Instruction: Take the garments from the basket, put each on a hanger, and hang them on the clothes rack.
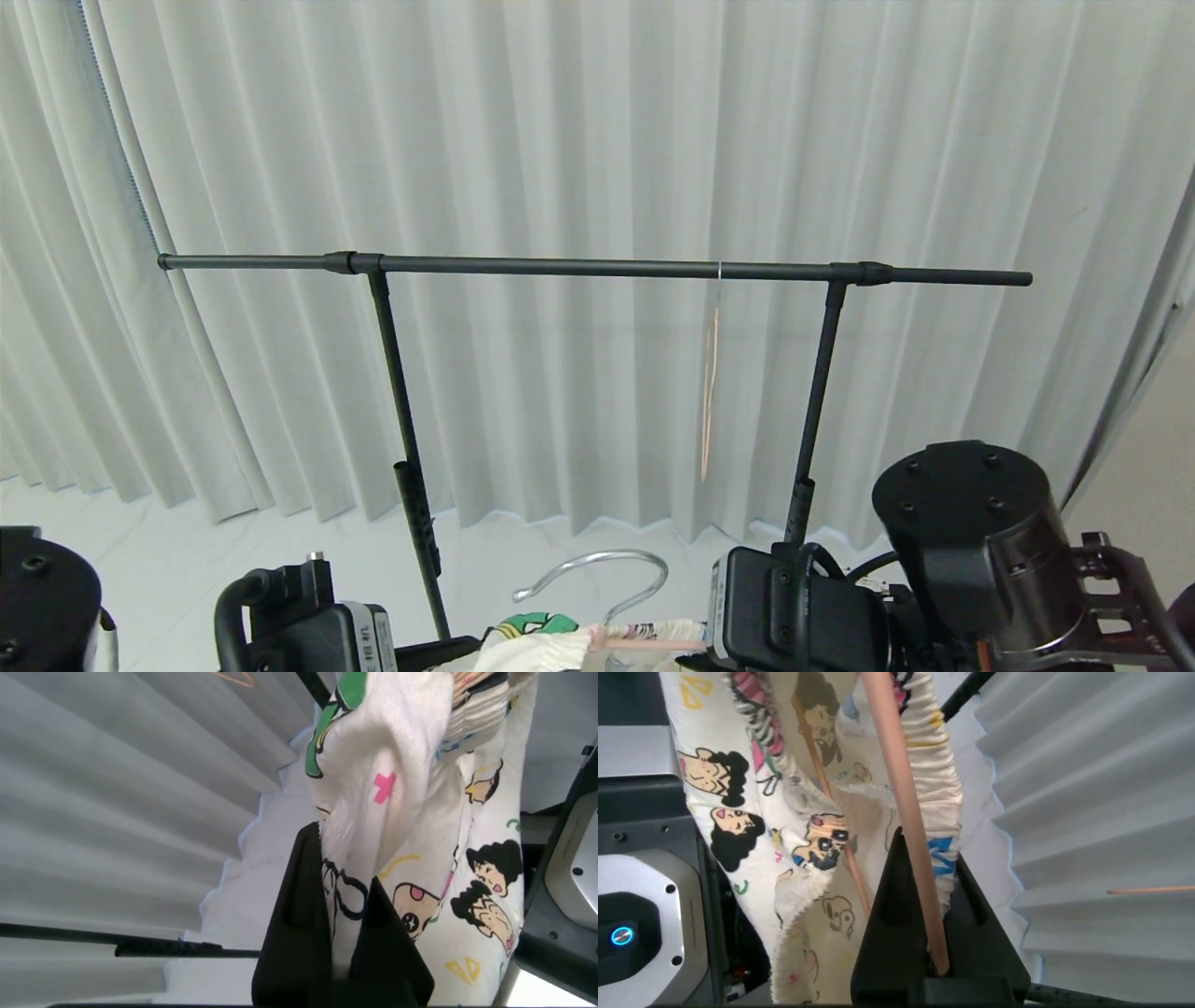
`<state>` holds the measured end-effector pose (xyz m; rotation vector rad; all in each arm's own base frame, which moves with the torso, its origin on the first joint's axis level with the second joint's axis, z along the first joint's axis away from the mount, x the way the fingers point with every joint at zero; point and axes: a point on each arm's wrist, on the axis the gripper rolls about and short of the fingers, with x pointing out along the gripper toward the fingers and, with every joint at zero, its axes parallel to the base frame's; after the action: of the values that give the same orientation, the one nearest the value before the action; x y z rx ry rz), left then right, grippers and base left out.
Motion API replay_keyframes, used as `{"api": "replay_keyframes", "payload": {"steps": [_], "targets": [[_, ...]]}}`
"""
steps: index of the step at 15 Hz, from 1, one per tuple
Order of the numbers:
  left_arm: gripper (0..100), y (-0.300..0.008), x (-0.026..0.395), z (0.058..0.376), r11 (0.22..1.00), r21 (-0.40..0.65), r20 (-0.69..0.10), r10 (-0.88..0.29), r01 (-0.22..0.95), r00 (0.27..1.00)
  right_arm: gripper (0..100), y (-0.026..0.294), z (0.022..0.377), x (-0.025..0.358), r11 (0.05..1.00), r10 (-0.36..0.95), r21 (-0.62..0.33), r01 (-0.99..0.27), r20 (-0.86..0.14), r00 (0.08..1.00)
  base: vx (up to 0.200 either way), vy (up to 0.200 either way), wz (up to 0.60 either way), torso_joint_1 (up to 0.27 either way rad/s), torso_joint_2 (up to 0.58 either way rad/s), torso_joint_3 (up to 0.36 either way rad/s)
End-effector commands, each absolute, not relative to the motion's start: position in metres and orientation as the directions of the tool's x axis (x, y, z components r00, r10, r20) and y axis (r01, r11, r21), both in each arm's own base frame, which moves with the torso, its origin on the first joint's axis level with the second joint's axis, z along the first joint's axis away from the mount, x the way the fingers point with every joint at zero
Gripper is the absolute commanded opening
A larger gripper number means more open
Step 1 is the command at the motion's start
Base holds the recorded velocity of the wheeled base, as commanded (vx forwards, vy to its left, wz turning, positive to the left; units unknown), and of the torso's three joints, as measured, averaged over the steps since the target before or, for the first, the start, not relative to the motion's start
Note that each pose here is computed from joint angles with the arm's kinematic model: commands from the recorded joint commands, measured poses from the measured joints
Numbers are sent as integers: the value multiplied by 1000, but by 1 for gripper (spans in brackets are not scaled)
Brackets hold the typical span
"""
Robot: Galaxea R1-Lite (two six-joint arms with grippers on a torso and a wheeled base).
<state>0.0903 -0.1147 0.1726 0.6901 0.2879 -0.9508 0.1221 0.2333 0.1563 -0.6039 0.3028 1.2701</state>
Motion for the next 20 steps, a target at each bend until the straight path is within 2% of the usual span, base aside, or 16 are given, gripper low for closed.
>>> {"api": "replay_keyframes", "payload": {"steps": [1,2,8,10,13,16,20], "targets": [[0,-115,90,172,391,412,-513,-647,823,564,0,228,165,118,172,815,-264,-949,-503,288,0,0,0,0,0,0],[100,-115,91,173,391,410,-514,-648,824,563,0,227,166,118,173,817,-266,-948,-499,289,0,0,0,0,0,0],[100,-116,92,174,412,414,-474,-664,812,579,0,218,174,117,196,822,-272,-942,-478,309,0,0,0,0,0,0],[100,-114,92,172,424,413,-469,-659,806,587,0,207,175,123,239,802,-262,-935,-489,342,0,0,0,0,0,0],[100,-102,98,170,500,418,-442,-618,759,650,0,182,176,132,323,769,-262,-909,-488,414,0,0,0,0,0,0],[100,-95,100,172,543,421,-423,-592,727,686,0,163,177,137,391,737,-261,-883,-485,470,0,0,0,0,0,0],[100,-67,95,143,622,407,-495,-465,669,734,0,151,186,138,442,734,-257,-859,-447,511,0,0,0,0,0,0]]}}
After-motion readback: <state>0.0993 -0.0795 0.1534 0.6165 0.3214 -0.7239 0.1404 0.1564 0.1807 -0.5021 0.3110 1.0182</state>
